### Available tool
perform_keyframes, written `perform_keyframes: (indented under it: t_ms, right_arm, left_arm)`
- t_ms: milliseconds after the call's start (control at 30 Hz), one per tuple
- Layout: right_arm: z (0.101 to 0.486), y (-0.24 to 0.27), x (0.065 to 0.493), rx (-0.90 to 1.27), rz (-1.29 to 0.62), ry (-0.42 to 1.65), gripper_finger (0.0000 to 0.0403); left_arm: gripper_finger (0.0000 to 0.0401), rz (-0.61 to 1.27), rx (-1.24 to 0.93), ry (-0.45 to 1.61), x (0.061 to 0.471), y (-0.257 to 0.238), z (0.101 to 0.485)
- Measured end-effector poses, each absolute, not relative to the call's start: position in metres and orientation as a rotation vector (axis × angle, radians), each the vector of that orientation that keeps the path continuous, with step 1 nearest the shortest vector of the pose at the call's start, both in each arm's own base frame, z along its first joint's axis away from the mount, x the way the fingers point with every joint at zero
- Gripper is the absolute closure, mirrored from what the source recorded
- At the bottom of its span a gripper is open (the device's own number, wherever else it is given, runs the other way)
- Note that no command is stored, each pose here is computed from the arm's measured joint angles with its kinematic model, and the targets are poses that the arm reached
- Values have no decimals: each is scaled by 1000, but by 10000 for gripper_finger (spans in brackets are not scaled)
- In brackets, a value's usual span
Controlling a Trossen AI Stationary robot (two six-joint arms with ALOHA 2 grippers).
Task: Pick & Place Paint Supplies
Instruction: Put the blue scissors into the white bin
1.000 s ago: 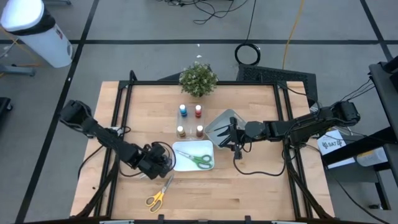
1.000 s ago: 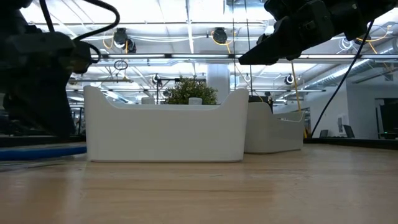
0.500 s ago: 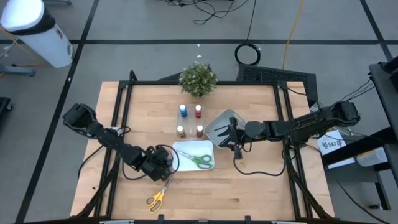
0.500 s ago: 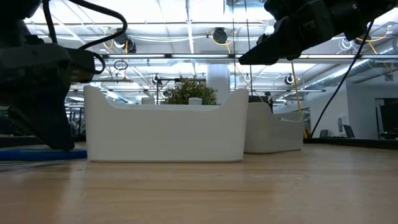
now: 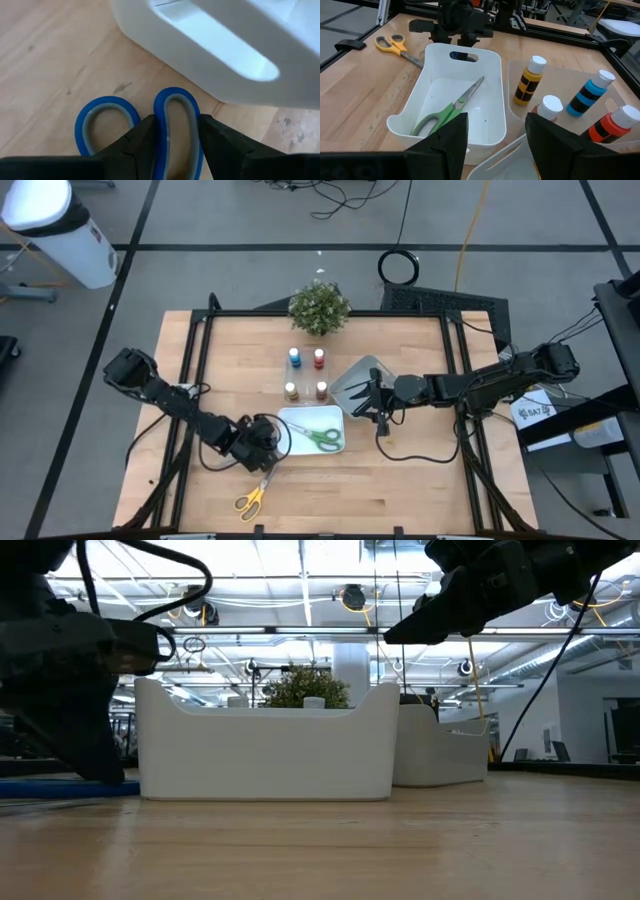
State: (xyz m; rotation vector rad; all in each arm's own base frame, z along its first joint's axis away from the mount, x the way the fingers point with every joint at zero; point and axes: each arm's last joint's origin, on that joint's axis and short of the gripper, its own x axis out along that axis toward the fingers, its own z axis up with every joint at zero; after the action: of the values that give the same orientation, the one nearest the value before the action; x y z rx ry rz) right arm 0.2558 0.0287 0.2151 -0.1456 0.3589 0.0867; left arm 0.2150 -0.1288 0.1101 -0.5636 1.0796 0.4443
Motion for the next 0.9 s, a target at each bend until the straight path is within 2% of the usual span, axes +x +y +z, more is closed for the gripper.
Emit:
perform_keyframes:
  t_ms: [100, 367, 533, 667, 900]
  right_arm:
    - [215, 29, 256, -146, 87, 359, 216]
    - [215, 29, 256, -146, 87, 358, 216]
    - [215, 29, 256, -146, 87, 359, 216]
    - [215, 29, 256, -146, 86, 359, 216]
    - [215, 29, 256, -146, 87, 359, 216]
  left_arm:
    - [262, 422, -562, 1095, 215, -130, 110]
    - [357, 540, -587, 1115, 208, -126, 108]
    - [394, 547, -563, 1121, 207, -125, 108]
    - [390, 591, -559, 1110, 205, -123, 108]
    - [347, 528, -550, 1064, 210, -126, 108]
